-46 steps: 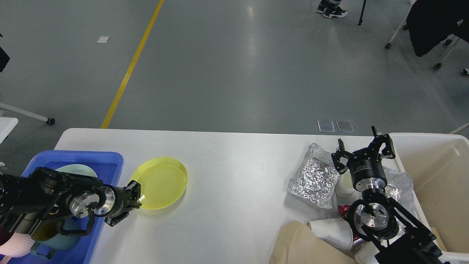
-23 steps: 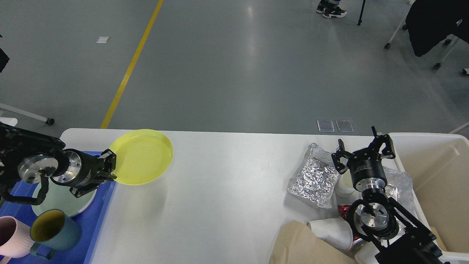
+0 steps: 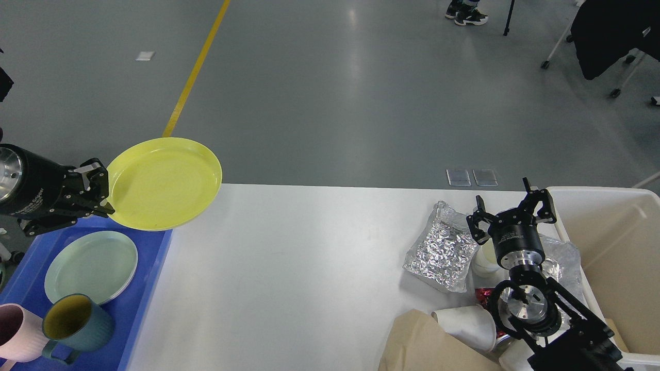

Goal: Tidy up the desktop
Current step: 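Lift the yellow plate and swing it over the blue tray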

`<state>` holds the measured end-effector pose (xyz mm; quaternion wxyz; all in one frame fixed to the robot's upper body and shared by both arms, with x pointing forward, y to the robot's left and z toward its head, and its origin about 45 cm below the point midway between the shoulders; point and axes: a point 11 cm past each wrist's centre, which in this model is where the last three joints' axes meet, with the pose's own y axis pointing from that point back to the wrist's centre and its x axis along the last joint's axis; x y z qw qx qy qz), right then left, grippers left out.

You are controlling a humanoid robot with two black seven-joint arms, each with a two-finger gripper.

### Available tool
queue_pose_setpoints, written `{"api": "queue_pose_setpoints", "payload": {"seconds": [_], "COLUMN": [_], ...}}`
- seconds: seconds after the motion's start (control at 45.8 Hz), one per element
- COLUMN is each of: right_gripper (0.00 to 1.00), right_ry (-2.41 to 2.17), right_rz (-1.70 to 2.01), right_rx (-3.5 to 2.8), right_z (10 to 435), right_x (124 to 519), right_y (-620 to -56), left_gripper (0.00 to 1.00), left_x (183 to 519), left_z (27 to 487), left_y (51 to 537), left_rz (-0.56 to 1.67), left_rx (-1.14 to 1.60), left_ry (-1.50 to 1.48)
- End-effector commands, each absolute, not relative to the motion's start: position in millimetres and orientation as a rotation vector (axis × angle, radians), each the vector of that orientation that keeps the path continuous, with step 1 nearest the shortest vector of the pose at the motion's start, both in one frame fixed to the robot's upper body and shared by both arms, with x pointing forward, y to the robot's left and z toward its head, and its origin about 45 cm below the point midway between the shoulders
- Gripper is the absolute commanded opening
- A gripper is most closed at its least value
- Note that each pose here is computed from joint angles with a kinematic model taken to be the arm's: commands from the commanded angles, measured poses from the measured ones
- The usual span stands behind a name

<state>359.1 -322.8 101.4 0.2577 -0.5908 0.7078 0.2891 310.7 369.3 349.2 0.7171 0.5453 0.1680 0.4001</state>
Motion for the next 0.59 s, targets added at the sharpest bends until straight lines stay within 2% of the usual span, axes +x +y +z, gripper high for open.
{"api": "queue_pose_setpoints", "payload": {"seconds": [0.0, 0.197, 0.306, 0.568], "right_gripper": [1.00, 1.00, 1.00, 1.00], "right_ry": [1.919, 1.919, 1.919, 1.918], "right_rz": [0.784, 0.784, 0.784, 0.784], "right_rx": [-1.602, -1.602, -1.602, -1.603], "right_z": [101.4, 101.4, 101.4, 101.8], "right_x": [359.2, 359.2, 359.2, 359.3], "right_y": [-322.8, -322.8, -322.8, -322.5], "left_gripper": [0.00, 0.00, 0.00, 0.00], "left_x": [310.4, 314.9, 309.7, 293.7], "left_z": [349.8, 345.8, 323.7, 271.1], "left_y": [370.1, 385.7, 436.7, 516.4], "left_rz": [0.882, 0.925, 1.020, 1.088], "left_rx": [1.204, 1.187, 1.169, 1.336], "left_ry": [0.371, 0.383, 0.457, 0.497]}}
